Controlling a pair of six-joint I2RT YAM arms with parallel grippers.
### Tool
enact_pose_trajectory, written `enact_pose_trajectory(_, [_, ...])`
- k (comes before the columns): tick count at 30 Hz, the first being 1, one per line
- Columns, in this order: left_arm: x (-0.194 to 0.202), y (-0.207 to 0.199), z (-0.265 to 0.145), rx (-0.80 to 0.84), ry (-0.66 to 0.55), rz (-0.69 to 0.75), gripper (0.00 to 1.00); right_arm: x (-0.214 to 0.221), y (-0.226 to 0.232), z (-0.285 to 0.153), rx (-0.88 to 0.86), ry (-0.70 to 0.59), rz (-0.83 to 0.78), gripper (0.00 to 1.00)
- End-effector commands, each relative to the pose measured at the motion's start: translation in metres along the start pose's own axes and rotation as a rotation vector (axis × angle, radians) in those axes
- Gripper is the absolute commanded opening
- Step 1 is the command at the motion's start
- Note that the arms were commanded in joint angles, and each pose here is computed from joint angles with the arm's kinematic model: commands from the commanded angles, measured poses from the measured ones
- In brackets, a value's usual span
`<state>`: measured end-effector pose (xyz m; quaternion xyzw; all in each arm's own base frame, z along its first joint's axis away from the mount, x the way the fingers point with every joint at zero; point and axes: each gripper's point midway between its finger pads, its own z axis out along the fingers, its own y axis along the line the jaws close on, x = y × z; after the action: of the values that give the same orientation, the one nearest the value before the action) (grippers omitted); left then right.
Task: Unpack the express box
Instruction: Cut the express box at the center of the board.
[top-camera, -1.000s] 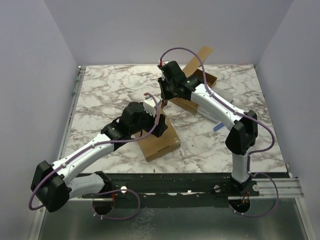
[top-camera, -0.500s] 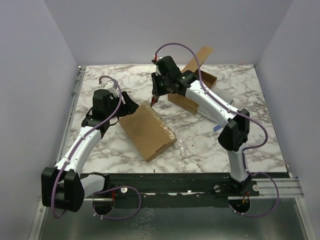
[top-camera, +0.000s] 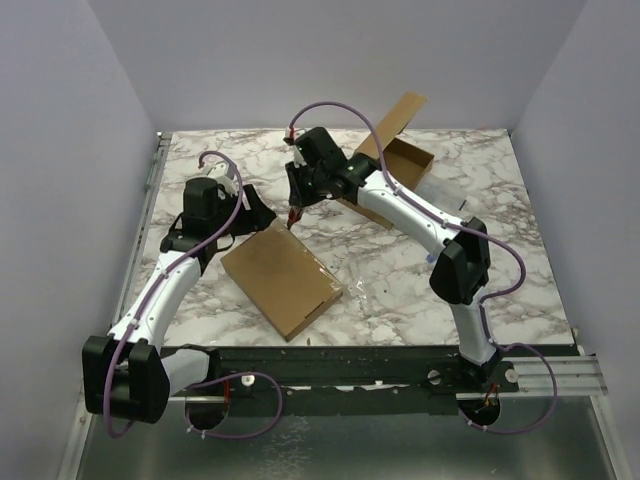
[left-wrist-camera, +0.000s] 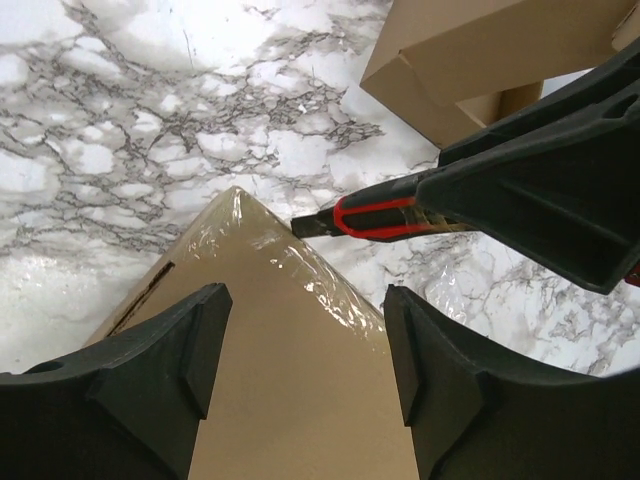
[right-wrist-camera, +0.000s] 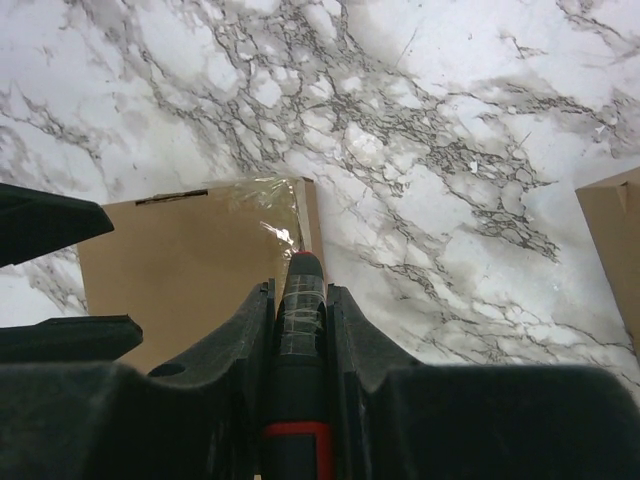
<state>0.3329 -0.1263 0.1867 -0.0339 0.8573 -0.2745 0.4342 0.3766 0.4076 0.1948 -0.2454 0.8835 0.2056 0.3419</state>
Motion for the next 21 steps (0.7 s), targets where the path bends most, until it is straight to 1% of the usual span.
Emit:
enact_pose_trajectory(1, [-0.017,-0.003,0.002,0.022,-0.033,0.054,0.69,-0.045,0.018,-0.025,-0.084,-0.132,0.028,0.0])
enact_pose_trajectory(3, [-0.021,0.005,0.004,-0.011,-0.055,0.024,0.69,-0.048,0.018,-0.019,-0.062,-0.145,0.146,0.0])
enact_pose_trajectory(5, [-0.026,0.008,0.003,-0.016,-0.088,0.003,0.68,-0.048,0.021,-0.016,-0.071,-0.151,0.214,0.0])
enact_pose_trajectory(6, [-0.029,0.009,0.002,-0.022,-0.106,-0.005,0.67,-0.048,0.02,-0.015,-0.06,-0.156,0.221,0.0])
enact_pose_trajectory(8, [-0.031,0.011,0.0,-0.03,-0.12,-0.05,0.63,-0.052,0.008,-0.018,0.022,-0.197,0.176,0.0])
enact_pose_trajectory(10, [-0.025,0.016,0.001,-0.047,-0.115,-0.12,0.55,-0.056,0.004,-0.025,0.052,-0.238,0.099,0.0])
enact_pose_trajectory(12, [-0.011,0.023,0.008,-0.063,-0.098,-0.214,0.48,-0.056,0.003,-0.026,0.048,-0.242,0.022,0.0])
enact_pose_trajectory(13, [-0.001,0.028,0.013,-0.07,-0.075,-0.238,0.45,-0.054,0.001,-0.026,0.058,-0.233,-0.007,0.0])
enact_pose_trajectory(15, [0.01,0.031,0.019,-0.063,-0.035,-0.243,0.43,-0.05,-0.003,-0.03,0.078,-0.211,-0.048,0.0])
enact_pose_trajectory(16, [0.009,0.026,0.02,-0.03,-0.024,-0.22,0.43,-0.048,-0.005,-0.035,0.085,-0.202,-0.069,0.0])
enact_pose_trajectory(17, [0.005,0.015,0.018,0.027,-0.02,-0.186,0.46,-0.045,-0.007,-0.042,0.089,-0.194,-0.094,0.0])
enact_pose_trajectory(19, [-0.011,-0.004,0.008,0.109,-0.061,-0.096,0.55,-0.032,-0.006,-0.053,0.054,-0.166,-0.155,0.0])
enact_pose_trajectory(21, [-0.024,-0.025,-0.006,0.203,-0.102,-0.003,0.66,-0.01,0.005,-0.065,-0.066,-0.107,-0.219,0.0])
